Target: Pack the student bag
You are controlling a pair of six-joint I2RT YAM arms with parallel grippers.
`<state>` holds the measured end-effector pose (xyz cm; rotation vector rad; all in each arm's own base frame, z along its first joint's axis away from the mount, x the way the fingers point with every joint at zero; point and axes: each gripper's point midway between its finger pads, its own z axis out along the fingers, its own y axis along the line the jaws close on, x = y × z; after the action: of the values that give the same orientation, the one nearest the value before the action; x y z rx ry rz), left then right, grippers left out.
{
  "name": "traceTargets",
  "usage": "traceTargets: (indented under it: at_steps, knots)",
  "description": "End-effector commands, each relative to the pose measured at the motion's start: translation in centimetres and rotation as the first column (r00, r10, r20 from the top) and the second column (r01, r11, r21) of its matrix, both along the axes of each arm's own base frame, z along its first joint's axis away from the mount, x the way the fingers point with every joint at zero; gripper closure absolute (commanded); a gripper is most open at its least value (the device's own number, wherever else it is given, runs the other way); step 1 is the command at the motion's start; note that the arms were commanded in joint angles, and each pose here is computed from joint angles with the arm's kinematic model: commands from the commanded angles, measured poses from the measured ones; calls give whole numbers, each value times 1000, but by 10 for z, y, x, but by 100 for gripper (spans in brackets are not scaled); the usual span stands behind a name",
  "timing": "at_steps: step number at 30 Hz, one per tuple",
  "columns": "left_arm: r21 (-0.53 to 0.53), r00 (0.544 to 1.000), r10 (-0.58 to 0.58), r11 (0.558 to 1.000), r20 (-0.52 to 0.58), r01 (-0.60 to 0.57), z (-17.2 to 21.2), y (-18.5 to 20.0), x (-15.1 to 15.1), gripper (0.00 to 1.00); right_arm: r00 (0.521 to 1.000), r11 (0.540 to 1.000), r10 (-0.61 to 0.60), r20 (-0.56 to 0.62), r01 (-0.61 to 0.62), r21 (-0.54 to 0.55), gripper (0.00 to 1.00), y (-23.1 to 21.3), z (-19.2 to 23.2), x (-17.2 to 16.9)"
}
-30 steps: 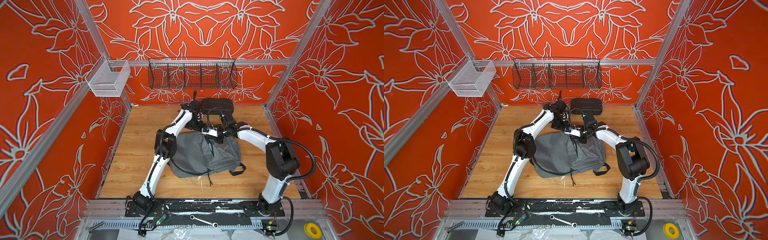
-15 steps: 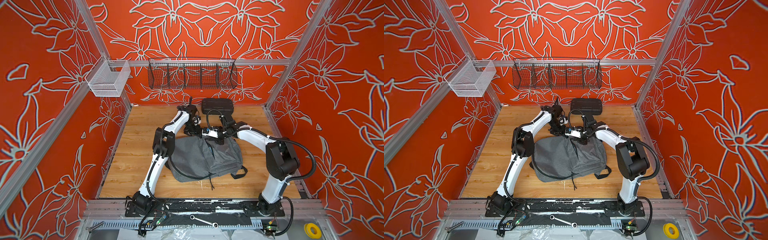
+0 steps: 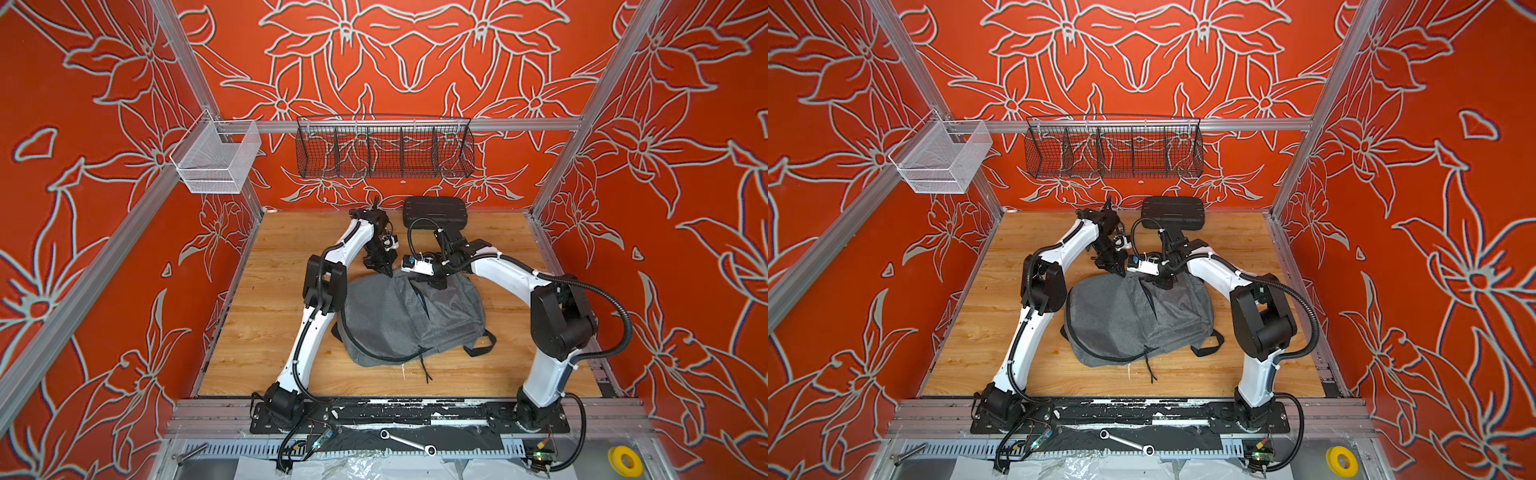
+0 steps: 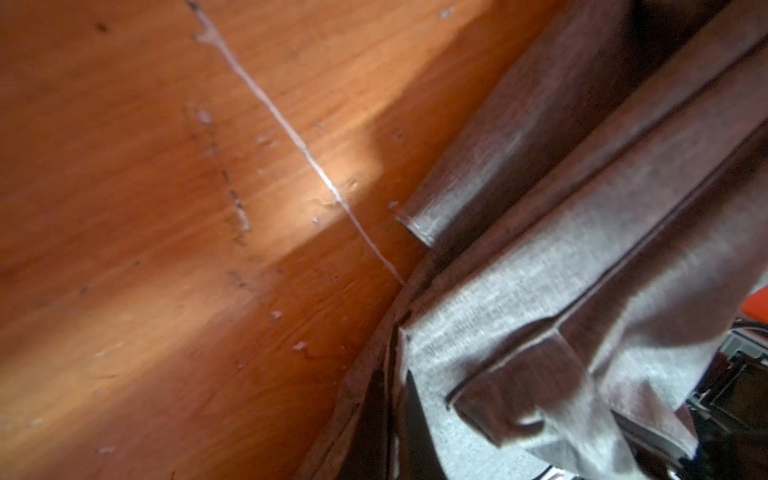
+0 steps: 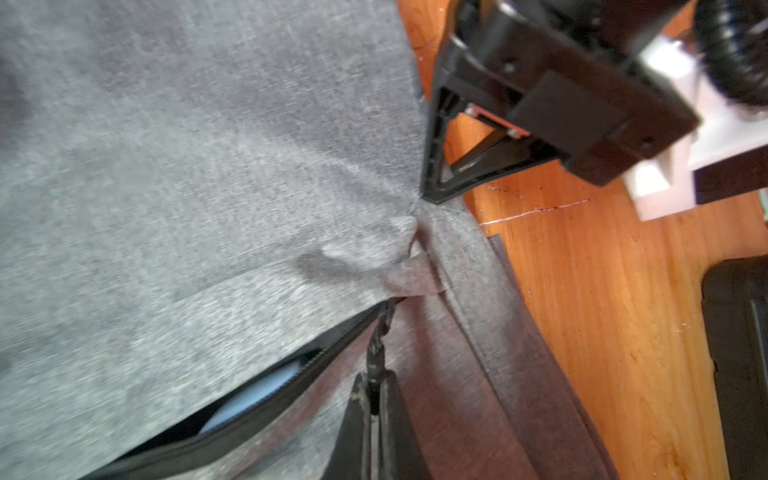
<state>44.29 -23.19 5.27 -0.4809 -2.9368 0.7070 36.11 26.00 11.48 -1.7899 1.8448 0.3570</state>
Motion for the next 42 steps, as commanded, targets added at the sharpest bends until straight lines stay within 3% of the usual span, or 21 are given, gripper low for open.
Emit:
traceTargets:
  at_steps: [1, 4, 7, 15, 24, 29, 34, 38, 39, 40, 42]
  knots:
    - [-14, 991, 111, 994, 75, -110, 37, 26, 22, 100, 995, 994, 51, -87, -59, -94, 100, -5, -1, -34]
    - [-66, 976, 213, 975, 42, -210, 44, 44, 33, 100, 991, 988, 46, -127, -64, -139, 100, -12, -6, -59]
    - [-43, 963, 268, 963, 35, -266, 41, 65, 39, 100, 985, 989, 15, -171, -40, -144, 100, -18, -9, -79]
    - [34, 947, 312, 948, 72, -315, 31, 96, 50, 100, 974, 994, 25, -224, -47, -94, 100, -25, 14, -117]
    - [35, 934, 340, 938, 111, -346, 30, 111, 66, 100, 921, 980, 67, -383, -133, -147, 100, -39, -16, -158]
    - [-11, 935, 329, 944, 135, -331, 42, 101, 70, 100, 905, 979, 14, -425, -98, -176, 100, -35, -26, -157]
    - [18, 940, 273, 959, 206, -282, 51, 94, 72, 100, 877, 972, 14, -481, -125, -199, 100, -32, -27, -171]
    - [-38, 933, 280, 960, 225, -279, 68, 84, 74, 100, 907, 978, -79, -413, -9, -208, 100, -26, -30, -153]
    - [-57, 933, 271, 963, 238, -265, 74, 79, 74, 92, 925, 977, -144, -352, 77, -198, 99, -22, -28, -136]
    - [-61, 932, 253, 967, 260, -246, 80, 73, 74, 79, 935, 973, -199, -294, 153, -173, 91, -19, -24, -119]
    - [-52, 925, 213, 977, 314, -207, 93, 64, 72, 63, 939, 963, -270, -214, 260, -77, 73, -11, -8, -94]
